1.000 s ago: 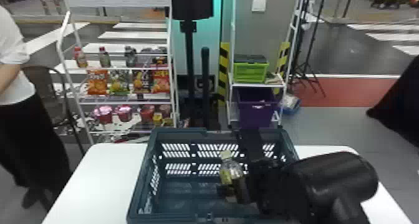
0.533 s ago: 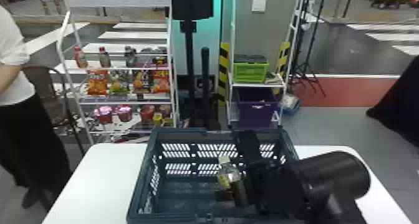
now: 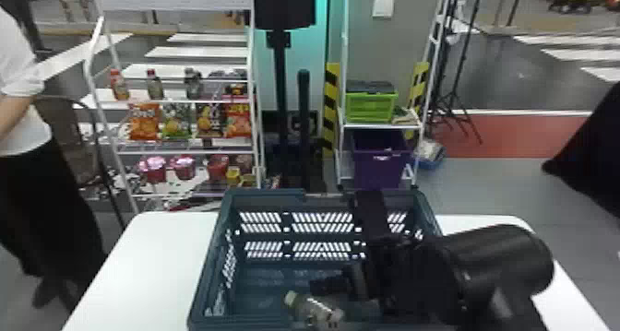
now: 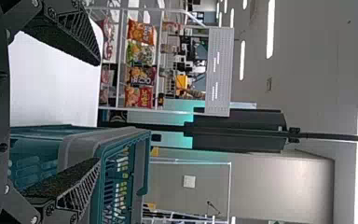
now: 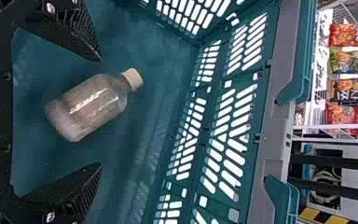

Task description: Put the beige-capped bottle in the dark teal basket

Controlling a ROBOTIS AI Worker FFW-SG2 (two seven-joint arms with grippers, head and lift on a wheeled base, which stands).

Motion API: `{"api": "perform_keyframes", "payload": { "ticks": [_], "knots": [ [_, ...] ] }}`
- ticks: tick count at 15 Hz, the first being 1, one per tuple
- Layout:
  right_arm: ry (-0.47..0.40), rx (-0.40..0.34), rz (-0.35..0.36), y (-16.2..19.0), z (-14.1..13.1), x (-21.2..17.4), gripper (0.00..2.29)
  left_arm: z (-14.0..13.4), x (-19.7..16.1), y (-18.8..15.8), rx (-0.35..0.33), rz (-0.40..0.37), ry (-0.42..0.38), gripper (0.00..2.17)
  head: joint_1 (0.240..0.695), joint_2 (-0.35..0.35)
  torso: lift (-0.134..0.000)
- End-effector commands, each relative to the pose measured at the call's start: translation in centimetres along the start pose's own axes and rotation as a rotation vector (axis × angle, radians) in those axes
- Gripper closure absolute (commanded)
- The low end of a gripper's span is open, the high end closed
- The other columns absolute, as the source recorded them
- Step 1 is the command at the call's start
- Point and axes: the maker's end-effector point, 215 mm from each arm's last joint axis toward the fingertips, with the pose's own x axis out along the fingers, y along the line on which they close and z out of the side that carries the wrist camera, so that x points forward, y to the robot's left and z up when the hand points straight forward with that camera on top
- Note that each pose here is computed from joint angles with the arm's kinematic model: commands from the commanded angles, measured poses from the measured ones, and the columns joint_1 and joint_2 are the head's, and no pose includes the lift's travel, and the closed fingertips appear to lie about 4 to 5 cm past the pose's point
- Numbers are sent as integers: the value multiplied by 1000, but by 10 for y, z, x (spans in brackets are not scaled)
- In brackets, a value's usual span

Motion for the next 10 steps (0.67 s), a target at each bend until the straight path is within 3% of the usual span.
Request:
{"api": "perform_keyframes", "payload": {
  "ticks": [1,6,10],
  "knots": [
    [-55,14,-1,-3,15,-10,60,1,0,0,1,-2,-1,157,499,0,0],
    [-284,23,-20,-13,54,-56,56,0,0,1,2,0,-1,157,499,0,0],
    [-450,40,-54,-29,44,-103,49,-3,0,1,5,-1,3,157,499,0,0]
  ]
}}
